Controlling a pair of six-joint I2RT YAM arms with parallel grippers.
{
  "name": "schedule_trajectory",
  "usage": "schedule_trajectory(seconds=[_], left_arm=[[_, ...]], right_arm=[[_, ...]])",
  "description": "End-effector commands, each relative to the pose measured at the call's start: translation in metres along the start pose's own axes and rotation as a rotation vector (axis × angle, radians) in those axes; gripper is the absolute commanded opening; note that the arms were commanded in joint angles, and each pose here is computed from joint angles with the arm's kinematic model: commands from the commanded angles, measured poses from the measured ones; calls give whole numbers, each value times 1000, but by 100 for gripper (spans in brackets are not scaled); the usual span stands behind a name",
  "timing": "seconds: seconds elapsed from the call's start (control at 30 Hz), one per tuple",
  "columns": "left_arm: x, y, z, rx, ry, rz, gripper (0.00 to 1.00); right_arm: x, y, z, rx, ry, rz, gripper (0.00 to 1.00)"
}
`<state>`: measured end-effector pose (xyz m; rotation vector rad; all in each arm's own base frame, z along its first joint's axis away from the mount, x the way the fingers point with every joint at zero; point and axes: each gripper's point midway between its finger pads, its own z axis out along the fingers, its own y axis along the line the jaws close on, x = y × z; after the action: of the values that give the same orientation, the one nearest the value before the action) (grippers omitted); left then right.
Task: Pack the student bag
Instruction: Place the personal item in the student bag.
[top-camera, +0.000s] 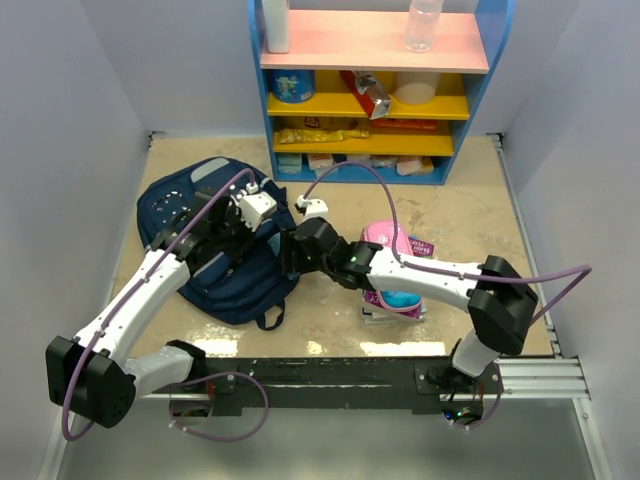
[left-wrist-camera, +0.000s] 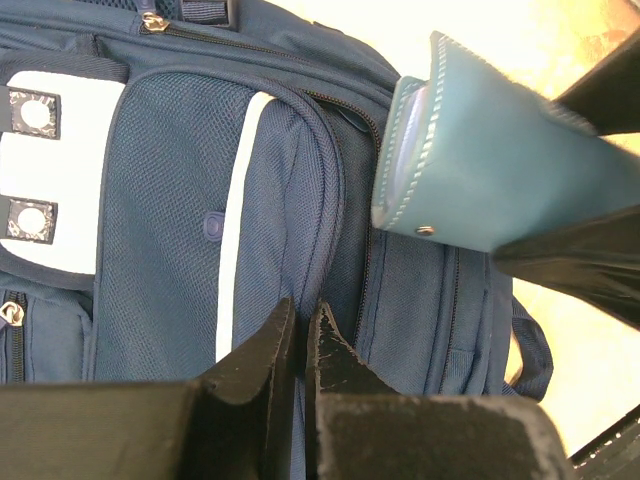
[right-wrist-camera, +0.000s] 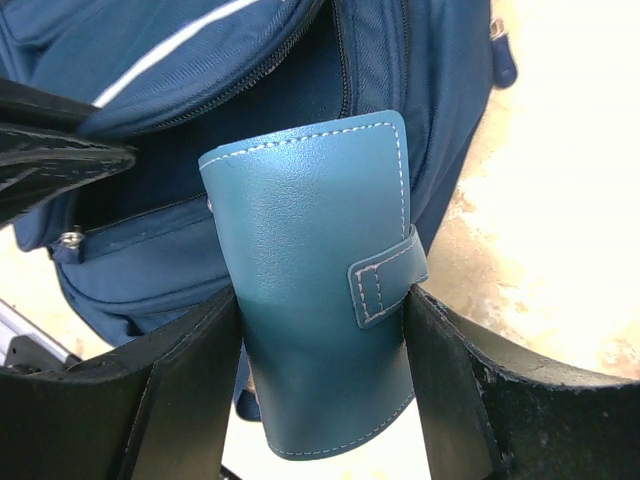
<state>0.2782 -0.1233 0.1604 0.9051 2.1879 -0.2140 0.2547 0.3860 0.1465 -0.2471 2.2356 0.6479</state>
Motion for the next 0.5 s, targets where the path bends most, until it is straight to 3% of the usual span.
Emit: schedule_trajectory(seconds=[0.0, 0.47], left_arm=[[-31, 2, -11, -8, -104, 11, 0], [-33, -9, -13, 40, -121, 13, 0]], right_arm=[[-22, 26, 5, -81, -59, 42, 64], [-20, 43, 36, -78, -6, 52, 64]])
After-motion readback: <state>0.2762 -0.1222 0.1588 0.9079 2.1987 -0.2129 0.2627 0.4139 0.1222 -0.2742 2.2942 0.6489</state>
